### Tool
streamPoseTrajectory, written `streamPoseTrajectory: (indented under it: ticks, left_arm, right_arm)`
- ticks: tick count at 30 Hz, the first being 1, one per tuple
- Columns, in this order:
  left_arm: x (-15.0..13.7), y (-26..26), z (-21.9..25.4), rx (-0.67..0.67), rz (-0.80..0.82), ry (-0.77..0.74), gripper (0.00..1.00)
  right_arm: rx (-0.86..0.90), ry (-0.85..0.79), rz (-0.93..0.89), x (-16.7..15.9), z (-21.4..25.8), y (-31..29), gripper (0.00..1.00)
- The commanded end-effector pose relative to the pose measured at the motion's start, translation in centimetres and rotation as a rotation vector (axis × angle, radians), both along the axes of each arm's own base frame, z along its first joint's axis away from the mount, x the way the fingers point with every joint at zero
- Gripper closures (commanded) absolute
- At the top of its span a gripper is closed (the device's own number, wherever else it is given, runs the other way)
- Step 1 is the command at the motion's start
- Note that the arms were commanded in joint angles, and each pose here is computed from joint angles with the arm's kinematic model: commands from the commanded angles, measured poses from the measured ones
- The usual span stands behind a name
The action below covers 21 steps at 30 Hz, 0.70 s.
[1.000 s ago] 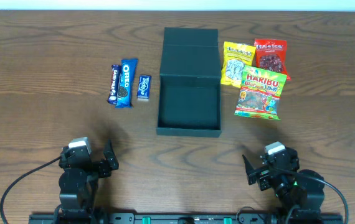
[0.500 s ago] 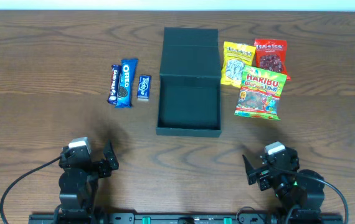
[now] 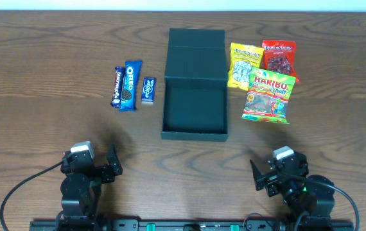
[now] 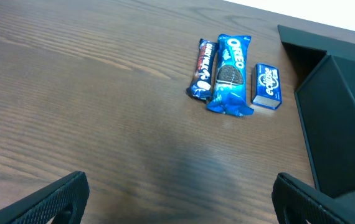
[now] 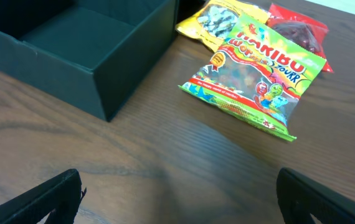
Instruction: Pack container
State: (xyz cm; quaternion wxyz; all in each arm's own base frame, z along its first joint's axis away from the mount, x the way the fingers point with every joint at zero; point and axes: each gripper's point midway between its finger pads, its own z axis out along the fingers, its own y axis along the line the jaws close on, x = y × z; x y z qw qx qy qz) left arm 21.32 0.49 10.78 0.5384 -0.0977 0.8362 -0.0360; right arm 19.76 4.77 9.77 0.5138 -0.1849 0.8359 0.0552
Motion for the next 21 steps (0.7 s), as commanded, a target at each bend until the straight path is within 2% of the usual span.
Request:
streamPoseTrajectory:
  ticks: [1, 5, 7, 9, 13, 14, 16, 21]
  left_arm:
    - [0.0, 0.5, -0.6, 0.008, 0.027, 0.008, 0.05]
    - [0.0, 0.5, -0.6, 0.008, 0.027, 0.008, 0.05]
    - [0.0, 0.5, -0.6, 0.008, 0.027, 0.008, 0.05]
    - [0.0, 0.5, -0.6, 0.008, 0.027, 0.008, 0.05]
    - [0.0, 0.5, -0.6, 0.008, 0.027, 0.008, 0.05]
    - [0.0, 0.5, -0.6, 0.008, 0.027, 0.008, 0.05]
    - [0.0, 0.5, -0.6, 0.008, 0.027, 0.008, 0.05]
    - [0.0, 0.5, -0.6, 0.008, 0.027, 0.008, 0.05]
  right_arm:
    - [0.029, -0.019, 0.076, -0.3, 0.5, 1.3, 0.01]
    - [0.217, -0.11, 0.22, -0.4, 4.1, 4.5, 0.01]
    - [0.4, -0.102, 0.174, 0.0, 6.1, 4.9, 0.01]
    - [0.659, 0.018, 0.067, 0.1, 6.5, 4.9, 0.01]
    - [1.031, 0.251, -0.087, -0.2, 6.3, 5.2, 0.01]
    - [1.172, 0.32, -0.124, -0.2, 7.0, 5.4, 0.01]
    - [1.234, 0.365, -0.126, -0.4, 7.2, 5.8, 0.01]
    - [1.238, 0.402, -0.099, -0.9, 7.1, 6.3, 0.01]
